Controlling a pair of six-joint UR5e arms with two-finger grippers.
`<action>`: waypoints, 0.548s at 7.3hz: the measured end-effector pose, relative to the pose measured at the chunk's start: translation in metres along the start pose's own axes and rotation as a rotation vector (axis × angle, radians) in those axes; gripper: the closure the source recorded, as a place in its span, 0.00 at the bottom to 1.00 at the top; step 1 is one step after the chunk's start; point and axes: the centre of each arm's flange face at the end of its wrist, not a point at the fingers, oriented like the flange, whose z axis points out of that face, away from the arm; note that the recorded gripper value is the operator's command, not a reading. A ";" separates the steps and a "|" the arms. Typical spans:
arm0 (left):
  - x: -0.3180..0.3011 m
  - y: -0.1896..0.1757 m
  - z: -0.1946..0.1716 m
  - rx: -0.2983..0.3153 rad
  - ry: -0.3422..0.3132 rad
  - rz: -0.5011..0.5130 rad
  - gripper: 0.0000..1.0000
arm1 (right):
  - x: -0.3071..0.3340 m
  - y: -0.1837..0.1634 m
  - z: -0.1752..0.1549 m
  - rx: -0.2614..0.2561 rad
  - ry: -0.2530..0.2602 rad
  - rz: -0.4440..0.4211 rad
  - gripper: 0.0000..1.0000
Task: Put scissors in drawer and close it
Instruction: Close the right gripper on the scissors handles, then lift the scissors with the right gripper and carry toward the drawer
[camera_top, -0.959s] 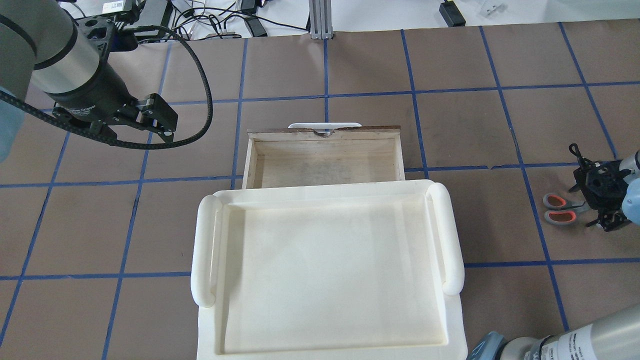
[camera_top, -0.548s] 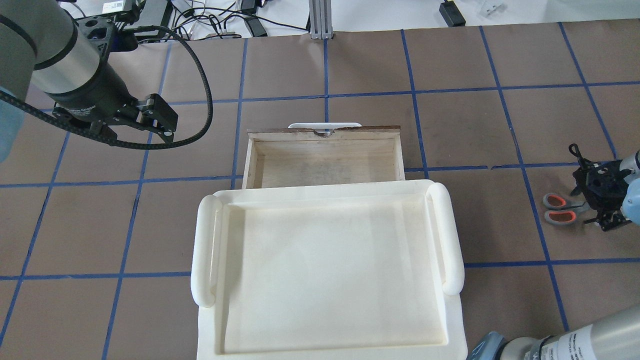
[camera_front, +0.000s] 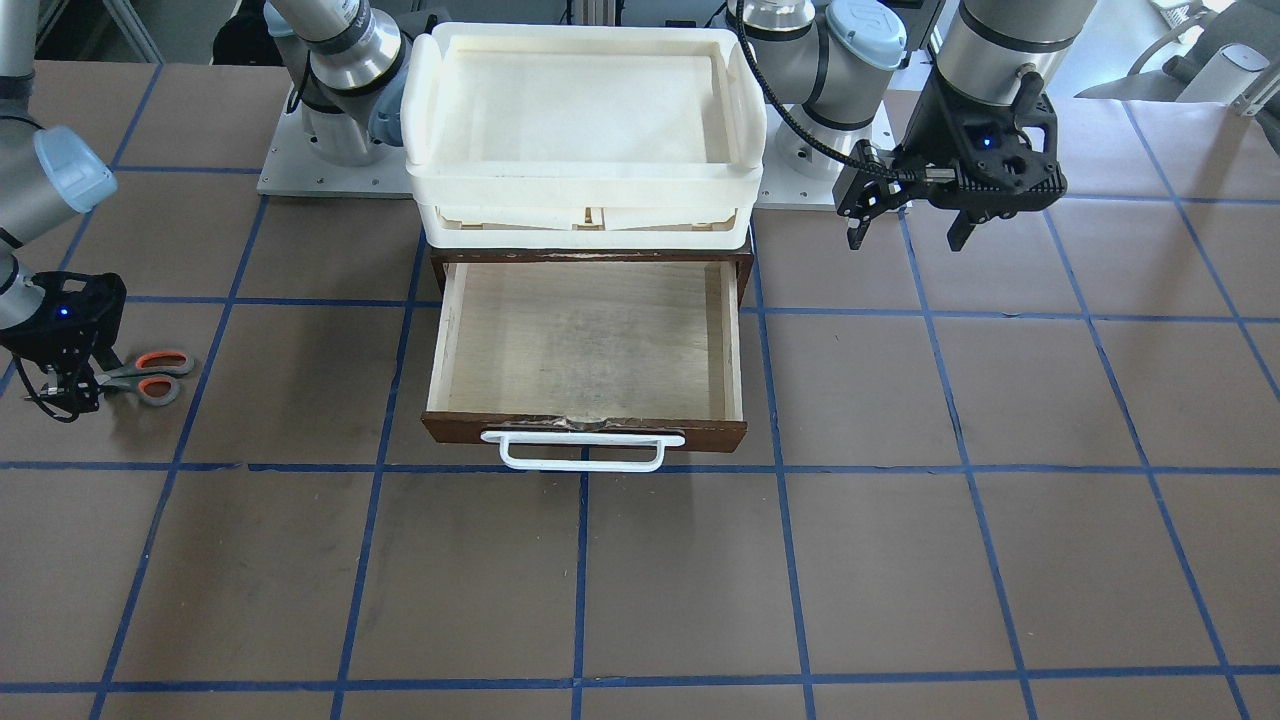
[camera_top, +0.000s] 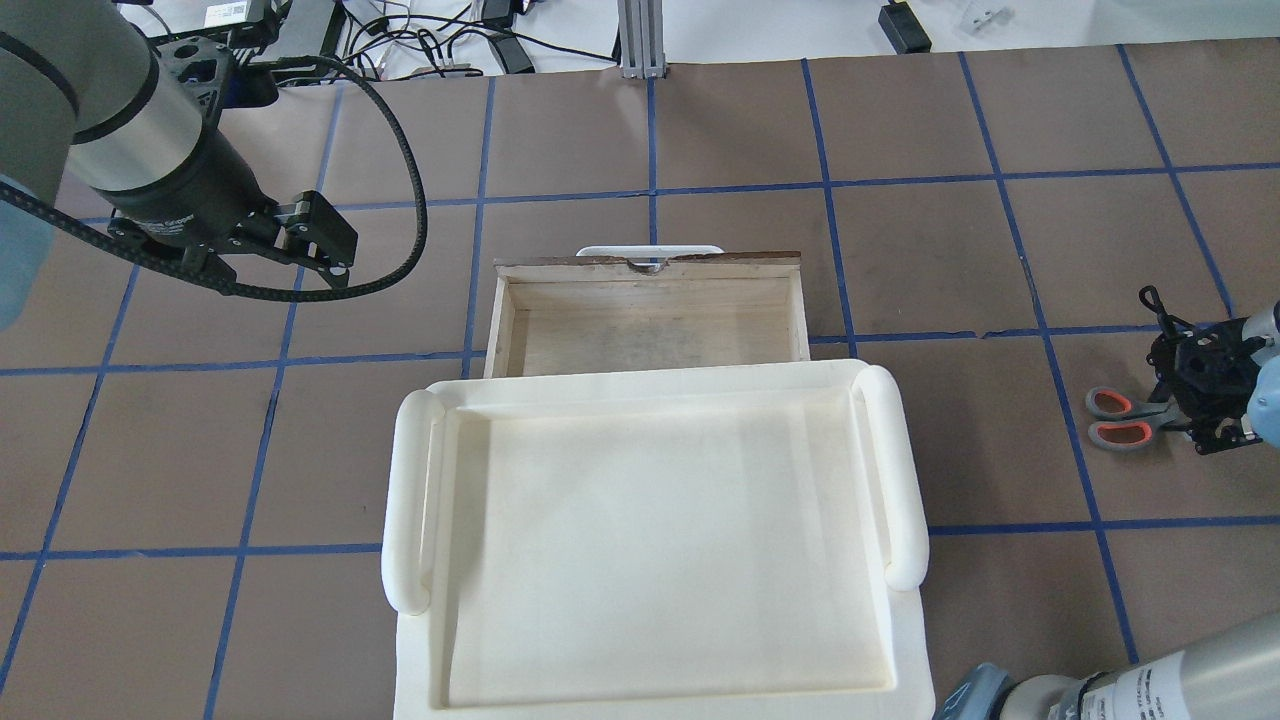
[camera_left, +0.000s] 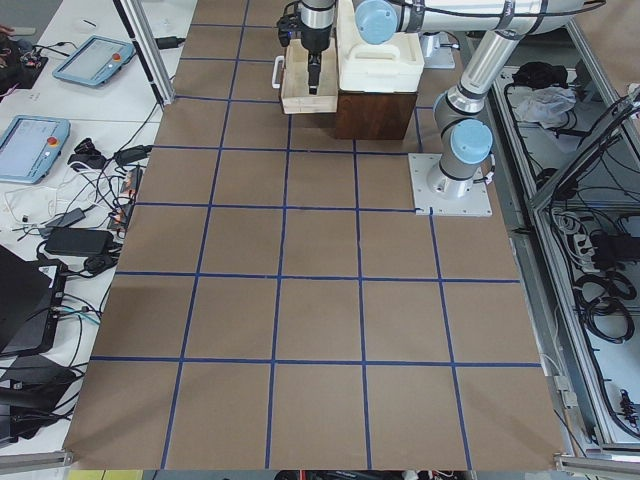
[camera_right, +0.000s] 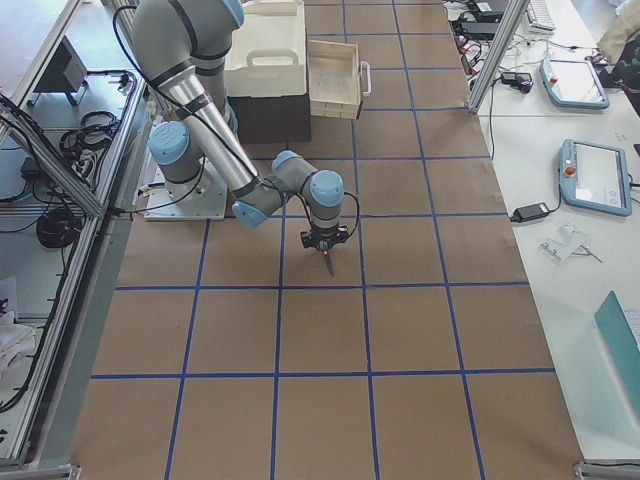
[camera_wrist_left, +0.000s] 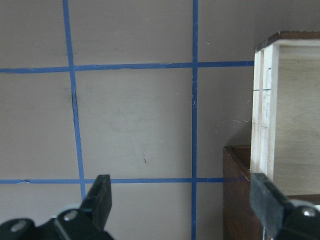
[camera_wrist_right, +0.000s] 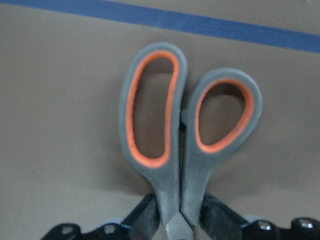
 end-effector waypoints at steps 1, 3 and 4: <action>0.000 0.000 0.001 -0.001 0.000 0.000 0.00 | 0.000 0.000 -0.001 -0.003 0.002 -0.001 0.98; 0.000 -0.001 0.001 0.000 0.001 0.000 0.00 | 0.002 0.002 -0.011 -0.021 0.018 0.008 1.00; 0.000 -0.001 0.000 0.000 0.000 0.000 0.00 | 0.004 0.002 -0.023 -0.036 0.037 0.020 1.00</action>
